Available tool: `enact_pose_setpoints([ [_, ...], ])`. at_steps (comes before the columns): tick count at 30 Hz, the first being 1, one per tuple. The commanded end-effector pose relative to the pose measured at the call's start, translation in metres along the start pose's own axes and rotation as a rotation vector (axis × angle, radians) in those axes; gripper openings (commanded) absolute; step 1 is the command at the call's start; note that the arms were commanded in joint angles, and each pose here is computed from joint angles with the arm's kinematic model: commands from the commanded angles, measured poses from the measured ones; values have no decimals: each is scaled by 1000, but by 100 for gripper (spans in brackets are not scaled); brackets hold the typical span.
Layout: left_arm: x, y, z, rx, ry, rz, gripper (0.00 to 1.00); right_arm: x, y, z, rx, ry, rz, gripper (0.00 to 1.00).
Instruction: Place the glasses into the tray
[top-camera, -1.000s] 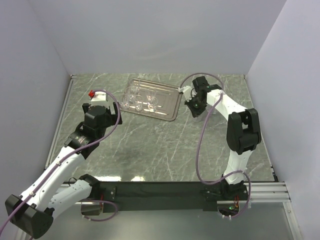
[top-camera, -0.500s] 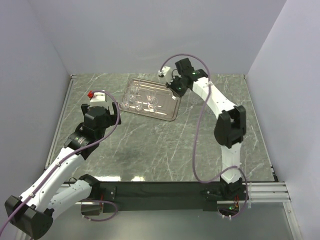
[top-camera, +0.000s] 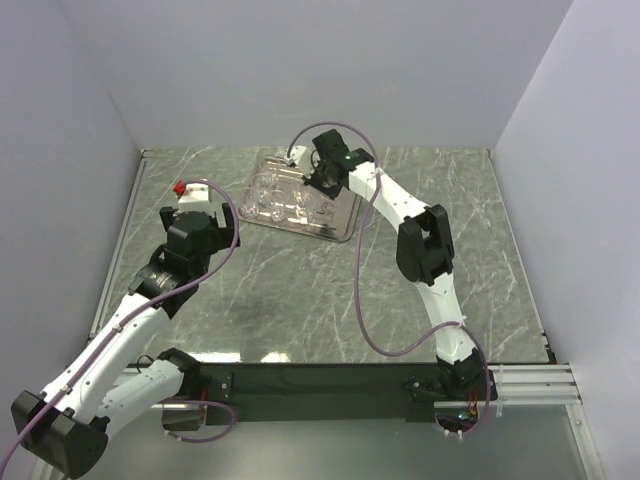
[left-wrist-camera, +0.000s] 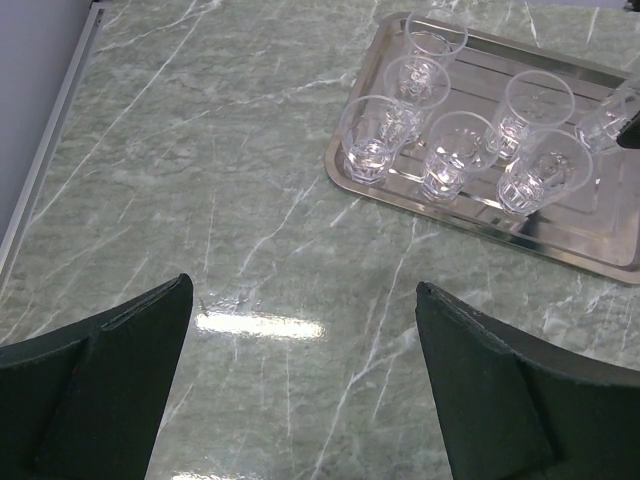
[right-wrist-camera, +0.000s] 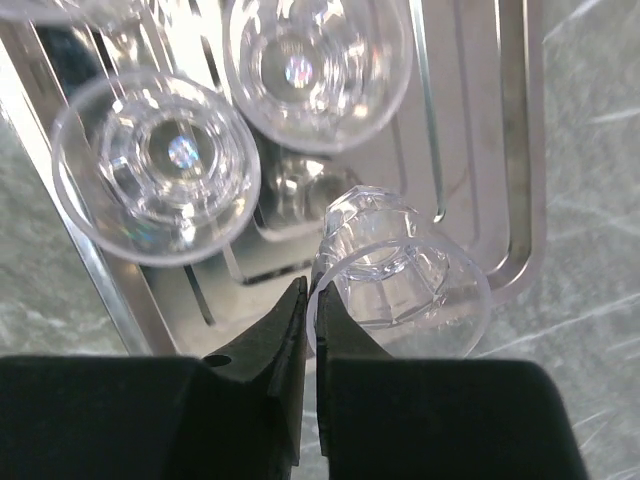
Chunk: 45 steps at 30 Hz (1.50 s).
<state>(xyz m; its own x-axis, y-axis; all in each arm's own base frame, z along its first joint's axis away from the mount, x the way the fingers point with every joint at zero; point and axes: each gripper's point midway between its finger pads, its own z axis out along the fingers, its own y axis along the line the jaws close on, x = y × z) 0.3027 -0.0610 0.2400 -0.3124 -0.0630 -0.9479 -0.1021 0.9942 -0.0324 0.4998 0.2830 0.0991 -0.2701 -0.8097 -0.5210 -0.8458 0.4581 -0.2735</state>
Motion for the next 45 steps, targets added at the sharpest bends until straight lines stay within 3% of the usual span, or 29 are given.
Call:
enact_pose_setpoints([
  [1, -8, 0, 1, 7, -35, -14, 99, -30, -19, -5, 108, -71, -47, 8],
  [12, -9, 0, 0, 14, -41, -20, 99, -25, -8, 12, 136, -25, -88, 16],
  [19, -10, 0, -1, 16, -43, -22, 99, -29, -9, 2, 156, -34, -91, 37],
  [32, -12, 2, -3, 10, -52, -28, 99, -62, -15, -96, 205, -173, -60, 40],
  [45, -15, 7, -7, -1, -72, -37, 99, 9, -15, -144, 219, -140, 53, 42],
])
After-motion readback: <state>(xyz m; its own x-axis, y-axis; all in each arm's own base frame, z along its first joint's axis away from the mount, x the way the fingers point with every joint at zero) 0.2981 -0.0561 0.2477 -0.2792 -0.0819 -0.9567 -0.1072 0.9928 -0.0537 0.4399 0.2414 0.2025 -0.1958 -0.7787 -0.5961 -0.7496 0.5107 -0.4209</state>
